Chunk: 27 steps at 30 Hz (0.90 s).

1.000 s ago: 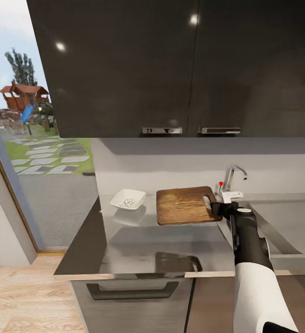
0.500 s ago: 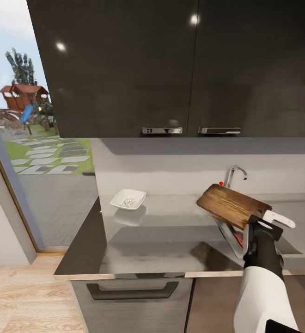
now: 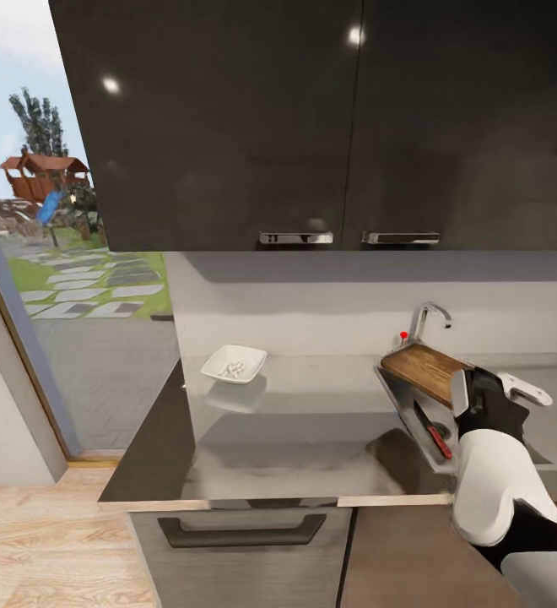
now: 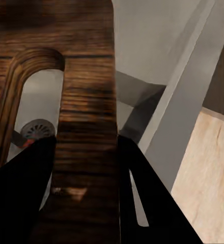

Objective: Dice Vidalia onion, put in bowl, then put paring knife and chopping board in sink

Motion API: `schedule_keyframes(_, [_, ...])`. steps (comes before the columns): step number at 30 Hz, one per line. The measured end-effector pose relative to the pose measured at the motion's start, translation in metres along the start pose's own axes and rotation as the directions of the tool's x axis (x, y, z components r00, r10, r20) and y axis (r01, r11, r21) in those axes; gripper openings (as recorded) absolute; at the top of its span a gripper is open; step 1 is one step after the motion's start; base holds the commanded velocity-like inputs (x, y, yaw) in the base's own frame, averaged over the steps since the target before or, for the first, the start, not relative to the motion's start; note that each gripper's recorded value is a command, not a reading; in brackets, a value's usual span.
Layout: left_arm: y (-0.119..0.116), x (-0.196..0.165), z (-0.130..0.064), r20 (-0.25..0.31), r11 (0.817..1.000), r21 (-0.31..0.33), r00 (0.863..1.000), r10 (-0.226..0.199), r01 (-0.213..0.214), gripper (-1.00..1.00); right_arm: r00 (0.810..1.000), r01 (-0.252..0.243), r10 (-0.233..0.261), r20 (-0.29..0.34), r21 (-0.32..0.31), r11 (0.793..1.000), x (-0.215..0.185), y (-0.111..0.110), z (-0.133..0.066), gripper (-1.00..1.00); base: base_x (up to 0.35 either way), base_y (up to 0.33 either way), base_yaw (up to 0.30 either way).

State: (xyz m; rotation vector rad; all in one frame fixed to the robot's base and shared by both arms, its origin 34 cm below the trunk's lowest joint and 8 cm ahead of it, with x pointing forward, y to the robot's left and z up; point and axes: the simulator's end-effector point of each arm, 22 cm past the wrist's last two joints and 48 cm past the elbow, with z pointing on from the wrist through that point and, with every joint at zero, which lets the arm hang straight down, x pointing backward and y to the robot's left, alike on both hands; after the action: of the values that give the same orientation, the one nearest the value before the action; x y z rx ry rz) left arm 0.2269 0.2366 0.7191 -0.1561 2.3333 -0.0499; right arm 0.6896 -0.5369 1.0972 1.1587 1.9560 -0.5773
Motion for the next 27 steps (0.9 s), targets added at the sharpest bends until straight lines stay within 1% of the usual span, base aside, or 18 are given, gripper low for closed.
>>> schedule_keyframes(1, [0.000, 0.000, 0.000, 0.000, 1.000, 0.000, 1.000, 0.000, 0.000, 1.00, 1.000, -0.017, 0.017, -0.022, 0.003, 1.000, 0.004, 0.000, 0.003, -1.00, 0.000, 0.000, 0.000])
schedule_keyframes(3, [0.000, 0.000, 0.000, 0.000, 1.000, -0.001, 1.000, 0.000, 0.000, 1.00, 0.999, -0.018, 0.020, -0.037, 0.044, 0.999, 0.006, -0.011, 0.007, -1.00, 0.000, 0.000, 0.000])
schedule_keyframes(5, [0.000, 0.000, 0.000, 0.000, 1.000, 0.000, 1.000, 0.000, 0.000, 1.00, 0.999, -0.022, 0.026, -0.043, 0.079, 0.997, 0.007, -0.019, 0.007, -1.00, 0.000, 0.000, 0.000])
schedule_keyframes(6, [0.000, 0.000, 0.000, 0.000, 1.000, 0.000, 1.000, 0.000, 0.000, 1.00, 0.999, -0.024, 0.029, -0.044, 0.107, 0.994, 0.008, -0.024, 0.007, -1.00, 0.000, 0.000, 0.000])
schedule_keyframes(7, [0.000, 0.000, 0.000, 0.000, 1.000, 0.000, 1.000, 0.000, 0.000, 1.00, 0.998, -0.036, 0.041, -0.040, 0.120, 0.992, 0.009, -0.025, 0.006, -1.00, 0.000, 0.000, 0.000])
schedule_keyframes(9, [0.000, 0.000, 0.000, 0.000, 1.000, -0.001, 1.000, 0.000, 0.000, 1.00, 0.996, -0.087, 0.085, 0.018, 0.161, 0.983, 0.003, -0.029, -0.001, -1.00, 0.000, 0.000, 0.000])
schedule_keyframes(11, [0.000, 0.000, 0.000, 0.000, 1.000, 0.000, 1.000, 0.000, 0.000, 1.00, 0.992, -0.123, 0.116, 0.047, 0.202, 0.972, 0.004, -0.033, -0.007, -1.00, 0.000, 0.000, 0.000])
schedule_keyframes(12, [0.000, 0.000, 0.000, 0.001, 1.000, 0.000, 1.000, 0.000, 0.000, 1.00, 0.991, -0.134, 0.126, 0.050, 0.212, 0.968, 0.005, -0.033, -0.009, -1.00, 0.006, 0.000, 0.000])
schedule_keyframes(14, [0.000, 0.000, 0.000, 0.002, 1.000, 0.000, 1.000, 0.000, 0.000, 1.00, 0.990, -0.142, 0.133, 0.056, 0.225, 0.964, 0.007, -0.034, -0.012, -1.00, 0.091, 0.000, 0.000])
schedule_keyframes(17, [0.000, -0.001, 0.000, 0.002, 1.000, 0.000, 1.000, 0.000, 0.000, 1.00, 0.988, -0.150, 0.140, 0.058, 0.228, 0.962, 0.008, -0.033, -0.015, -1.00, 0.247, 0.000, 0.000])
schedule_keyframes(24, [0.000, -0.001, 0.000, 0.002, 1.000, 0.000, 1.000, 0.000, 0.000, 1.00, 0.989, -0.147, 0.139, 0.052, 0.228, 0.962, 0.013, -0.031, -0.016, -1.00, 0.329, 0.000, 0.000])
schedule_keyframes(27, [0.000, -0.001, 0.000, 0.002, 1.000, 0.000, 1.000, 0.000, 0.000, 1.00, 0.989, -0.148, 0.139, 0.052, 0.232, 0.962, 0.013, -0.032, -0.015, -1.00, 0.180, 0.000, 0.000])
